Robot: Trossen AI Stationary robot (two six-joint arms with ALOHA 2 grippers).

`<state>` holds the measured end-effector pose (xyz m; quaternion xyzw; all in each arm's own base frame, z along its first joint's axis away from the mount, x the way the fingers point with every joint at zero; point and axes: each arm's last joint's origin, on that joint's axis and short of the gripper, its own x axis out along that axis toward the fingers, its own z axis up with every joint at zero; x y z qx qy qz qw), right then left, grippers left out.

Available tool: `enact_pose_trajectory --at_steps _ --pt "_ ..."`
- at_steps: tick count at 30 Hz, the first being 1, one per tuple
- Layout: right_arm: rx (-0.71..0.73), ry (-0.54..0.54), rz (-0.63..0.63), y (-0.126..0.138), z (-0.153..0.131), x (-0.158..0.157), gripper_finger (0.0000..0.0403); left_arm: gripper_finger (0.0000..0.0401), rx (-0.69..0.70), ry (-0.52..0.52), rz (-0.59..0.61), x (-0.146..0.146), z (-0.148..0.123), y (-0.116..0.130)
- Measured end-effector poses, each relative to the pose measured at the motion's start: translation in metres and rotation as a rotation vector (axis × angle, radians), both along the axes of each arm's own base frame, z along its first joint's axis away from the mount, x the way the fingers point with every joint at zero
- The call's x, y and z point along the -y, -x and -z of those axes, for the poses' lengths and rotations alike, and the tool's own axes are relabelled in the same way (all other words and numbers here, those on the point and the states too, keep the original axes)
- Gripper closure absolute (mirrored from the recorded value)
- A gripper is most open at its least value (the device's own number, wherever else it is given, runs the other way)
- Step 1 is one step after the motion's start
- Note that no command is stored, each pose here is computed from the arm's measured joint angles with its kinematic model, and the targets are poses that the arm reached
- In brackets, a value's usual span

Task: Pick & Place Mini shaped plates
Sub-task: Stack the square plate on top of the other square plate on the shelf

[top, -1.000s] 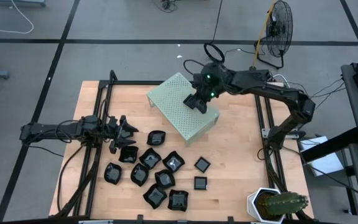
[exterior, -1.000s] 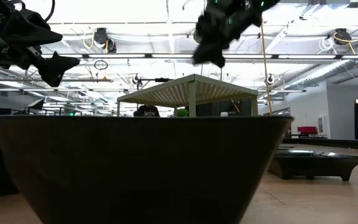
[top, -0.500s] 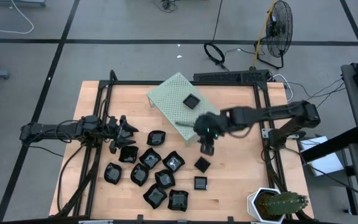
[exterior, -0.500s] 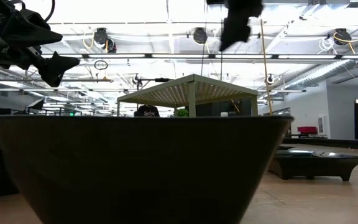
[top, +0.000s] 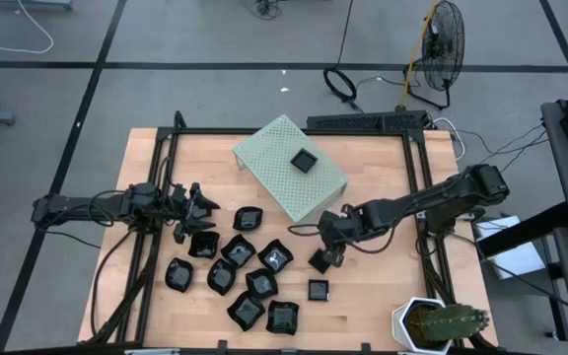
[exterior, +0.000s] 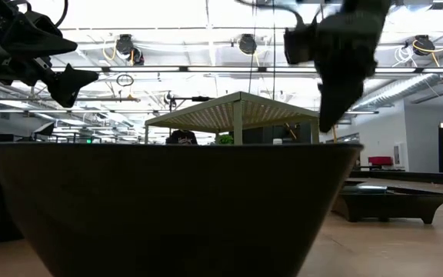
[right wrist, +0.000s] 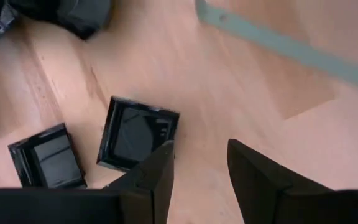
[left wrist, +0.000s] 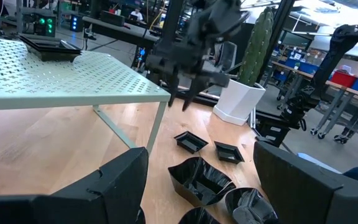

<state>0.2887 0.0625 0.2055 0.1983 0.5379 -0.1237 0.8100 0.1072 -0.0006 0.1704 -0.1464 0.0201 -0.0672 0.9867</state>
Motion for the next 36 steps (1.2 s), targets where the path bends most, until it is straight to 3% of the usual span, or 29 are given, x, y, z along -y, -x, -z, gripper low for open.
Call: enact_pose_trajectory --at_steps 5,10,29,36 --pt "0.04 -0.122 0.013 0.005 0.028 0.002 0.0264 0.0105 0.0 0.0 0.0 0.0 0.0 0.0" --pt "0.059 -0.164 0.031 0.01 0.041 0.002 0.0264 0.0105 0.0 0.0 0.0 0.0 0.0 0.0" --pt "0.019 -0.173 0.008 0.005 0.068 -0.002 0.0265 0.0105 0.001 0.0 0.0 0.0 0.0 0.0" --pt "0.021 -0.168 -0.007 0.005 0.067 -0.002 0.0297 0.0105 0.0 0.0 0.0 0.0 0.0 0.0"
